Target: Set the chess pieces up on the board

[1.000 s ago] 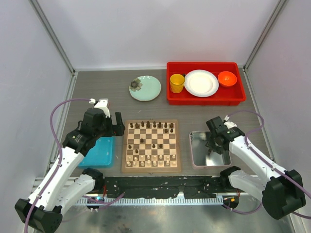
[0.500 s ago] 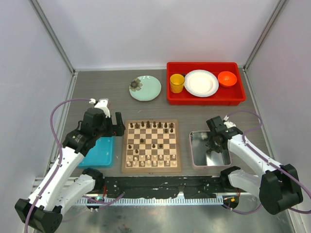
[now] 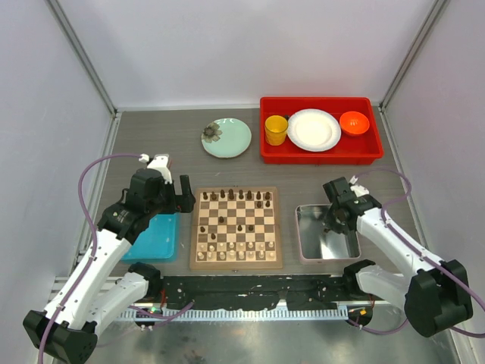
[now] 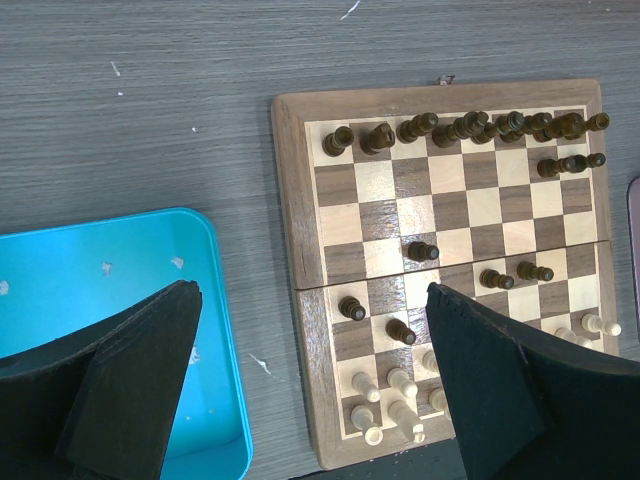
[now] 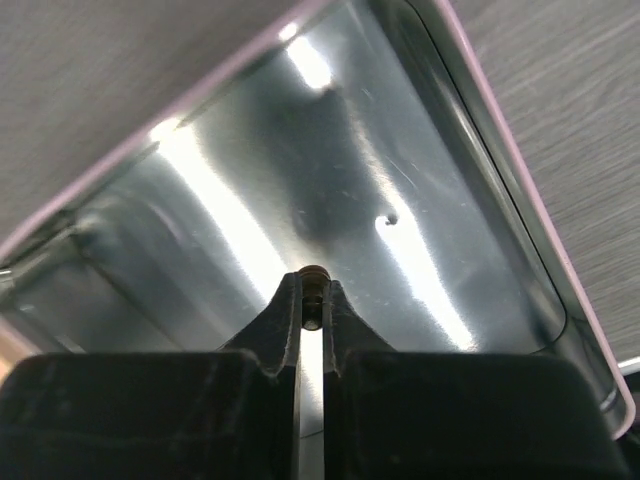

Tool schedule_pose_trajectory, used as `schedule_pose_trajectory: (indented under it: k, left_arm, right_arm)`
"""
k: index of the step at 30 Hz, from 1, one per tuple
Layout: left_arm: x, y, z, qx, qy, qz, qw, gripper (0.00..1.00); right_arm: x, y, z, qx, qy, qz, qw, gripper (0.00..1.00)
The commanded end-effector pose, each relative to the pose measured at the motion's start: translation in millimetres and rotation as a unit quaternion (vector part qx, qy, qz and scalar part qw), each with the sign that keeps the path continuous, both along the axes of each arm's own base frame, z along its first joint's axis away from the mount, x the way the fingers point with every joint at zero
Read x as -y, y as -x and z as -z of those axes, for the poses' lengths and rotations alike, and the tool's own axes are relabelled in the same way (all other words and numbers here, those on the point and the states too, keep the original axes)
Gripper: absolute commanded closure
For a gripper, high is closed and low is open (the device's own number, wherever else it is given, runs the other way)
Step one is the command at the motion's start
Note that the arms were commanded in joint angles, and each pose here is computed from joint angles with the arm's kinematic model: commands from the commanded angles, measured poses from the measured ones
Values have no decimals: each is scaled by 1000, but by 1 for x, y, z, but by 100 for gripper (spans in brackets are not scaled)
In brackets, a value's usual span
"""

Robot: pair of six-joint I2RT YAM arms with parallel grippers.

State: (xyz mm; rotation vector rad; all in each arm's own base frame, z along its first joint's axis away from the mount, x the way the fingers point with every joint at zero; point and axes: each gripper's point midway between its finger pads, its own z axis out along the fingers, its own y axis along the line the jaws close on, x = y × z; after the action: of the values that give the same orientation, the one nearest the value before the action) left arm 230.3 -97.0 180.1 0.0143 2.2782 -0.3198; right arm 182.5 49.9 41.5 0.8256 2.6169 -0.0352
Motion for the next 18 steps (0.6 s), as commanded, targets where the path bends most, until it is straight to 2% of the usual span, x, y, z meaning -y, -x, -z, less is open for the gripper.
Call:
schedule_pose_trajectory:
  k: [1,6,9,14,18]
  left_arm:
    - [3,-4,-7,17,9,4,1000,0]
    - [2,-5,-6,15,8,2,1000,0]
    - [2,-5,-6,15,7,2,1000,0]
    - [1,-6,-5,14,6,0,1000,0]
    - [2,-6,-5,14,6,0,1000,0]
  right_arm:
    - [-5,-44,-65,96,1,-6,995,99]
    - [-31,-77,-113,142,9,-48,989,99]
    - [-82,-93,-142,187,2,-119,975,99]
    - [-191,-95,-139,181,-25,-270,945,99]
    - [-237,-91,-121,157,-11,-351,923,99]
